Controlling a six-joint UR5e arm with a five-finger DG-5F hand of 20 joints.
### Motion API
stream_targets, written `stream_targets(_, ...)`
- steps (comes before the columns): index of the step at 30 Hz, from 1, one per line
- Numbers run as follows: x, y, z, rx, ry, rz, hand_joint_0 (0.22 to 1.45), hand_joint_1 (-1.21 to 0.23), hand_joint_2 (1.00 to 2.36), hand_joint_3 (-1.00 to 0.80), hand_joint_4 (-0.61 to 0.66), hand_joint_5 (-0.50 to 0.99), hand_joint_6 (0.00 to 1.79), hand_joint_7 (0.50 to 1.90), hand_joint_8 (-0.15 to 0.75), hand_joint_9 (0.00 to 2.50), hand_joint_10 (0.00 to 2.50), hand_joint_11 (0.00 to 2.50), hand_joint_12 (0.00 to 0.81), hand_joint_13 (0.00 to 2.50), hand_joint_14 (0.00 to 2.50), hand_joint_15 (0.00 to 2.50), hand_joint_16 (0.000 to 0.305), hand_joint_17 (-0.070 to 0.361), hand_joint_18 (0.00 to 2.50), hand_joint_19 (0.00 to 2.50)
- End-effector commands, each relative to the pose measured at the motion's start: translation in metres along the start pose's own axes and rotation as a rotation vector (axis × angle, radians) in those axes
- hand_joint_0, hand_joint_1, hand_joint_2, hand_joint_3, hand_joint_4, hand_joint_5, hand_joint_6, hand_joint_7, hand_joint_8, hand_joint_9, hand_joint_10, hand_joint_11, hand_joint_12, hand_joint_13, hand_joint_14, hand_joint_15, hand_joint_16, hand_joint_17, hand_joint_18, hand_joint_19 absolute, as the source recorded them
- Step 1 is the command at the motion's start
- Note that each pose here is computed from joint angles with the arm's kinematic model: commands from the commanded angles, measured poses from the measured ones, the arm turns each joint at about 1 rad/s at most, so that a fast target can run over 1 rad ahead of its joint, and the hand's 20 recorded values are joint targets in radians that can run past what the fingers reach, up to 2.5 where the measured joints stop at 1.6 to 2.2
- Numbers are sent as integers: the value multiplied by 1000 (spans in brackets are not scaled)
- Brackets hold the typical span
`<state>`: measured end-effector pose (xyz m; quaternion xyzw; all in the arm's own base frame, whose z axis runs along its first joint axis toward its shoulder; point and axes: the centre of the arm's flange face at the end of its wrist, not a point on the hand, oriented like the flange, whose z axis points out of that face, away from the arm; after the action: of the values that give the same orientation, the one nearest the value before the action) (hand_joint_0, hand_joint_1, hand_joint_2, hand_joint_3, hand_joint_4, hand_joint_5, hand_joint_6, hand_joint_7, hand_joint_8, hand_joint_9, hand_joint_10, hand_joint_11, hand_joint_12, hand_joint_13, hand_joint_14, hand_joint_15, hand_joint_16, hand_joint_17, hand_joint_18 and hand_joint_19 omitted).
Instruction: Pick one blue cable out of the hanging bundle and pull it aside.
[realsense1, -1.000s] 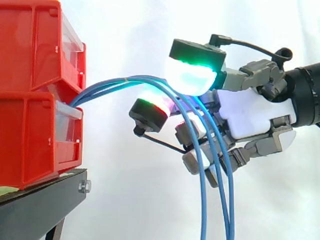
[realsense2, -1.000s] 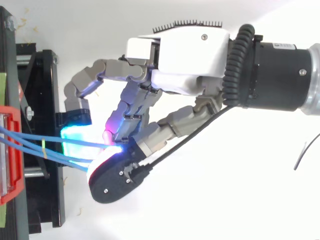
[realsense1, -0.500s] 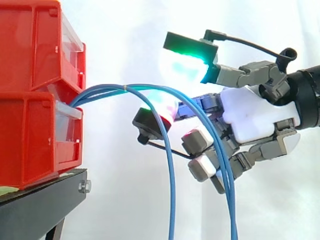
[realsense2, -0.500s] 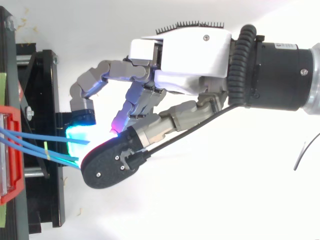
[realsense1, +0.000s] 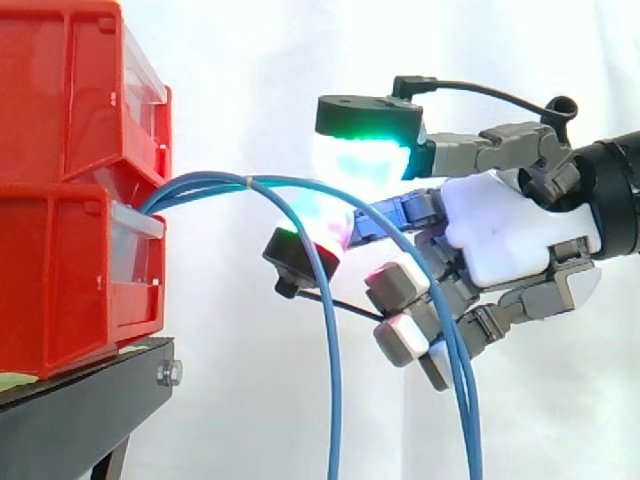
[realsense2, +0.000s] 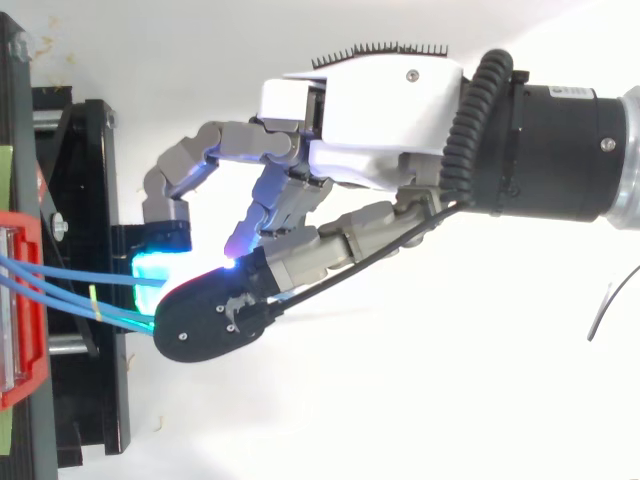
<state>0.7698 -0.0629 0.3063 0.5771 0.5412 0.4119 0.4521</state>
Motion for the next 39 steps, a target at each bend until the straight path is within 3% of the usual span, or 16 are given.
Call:
stream_targets(1,0,0,0,0,0,0,554,-762,1009,-52,-50,-140,899,940,349,1093,10,864,399,1009,20,683,65,147,1004,561)
stream_targets(6,0,-1,0,1,0,0,557,-758,1011,-64,-65,-144,902,924,342,1084,13,861,389,1002,21,679,63,143,995,567)
stream_targets(16,0,1,0,-2,0,-1,553,-698,1011,57,-122,-116,904,1022,344,1140,13,836,415,1019,17,662,69,155,1026,532)
stream_targets(21,-1,19,-11,-12,-4,-18,487,-646,1309,15,-136,-102,905,1052,339,1141,11,808,430,995,17,637,72,162,1002,511)
stream_targets(25,-1,27,-19,-6,-5,-52,451,-602,1488,-8,-158,-92,901,1084,330,1113,8,760,435,964,17,618,74,166,957,492)
stream_targets(28,-3,34,-30,26,-23,-130,433,-579,1581,-21,-159,-88,898,1100,336,1103,11,750,440,945,15,611,75,169,927,479)
stream_targets(31,-2,35,-34,47,-31,-167,427,-571,1617,-27,-162,-85,896,1108,332,1087,8,741,443,931,15,601,75,170,917,474)
stream_targets(32,-4,35,-38,69,-46,-200,425,-571,1624,-29,-159,-85,896,1106,334,1087,11,731,444,931,16,603,75,170,915,475)
stream_targets(39,-5,32,-39,91,-59,-220,418,-585,1651,-33,-149,-83,896,1109,342,1077,8,743,450,924,14,596,76,172,914,464)
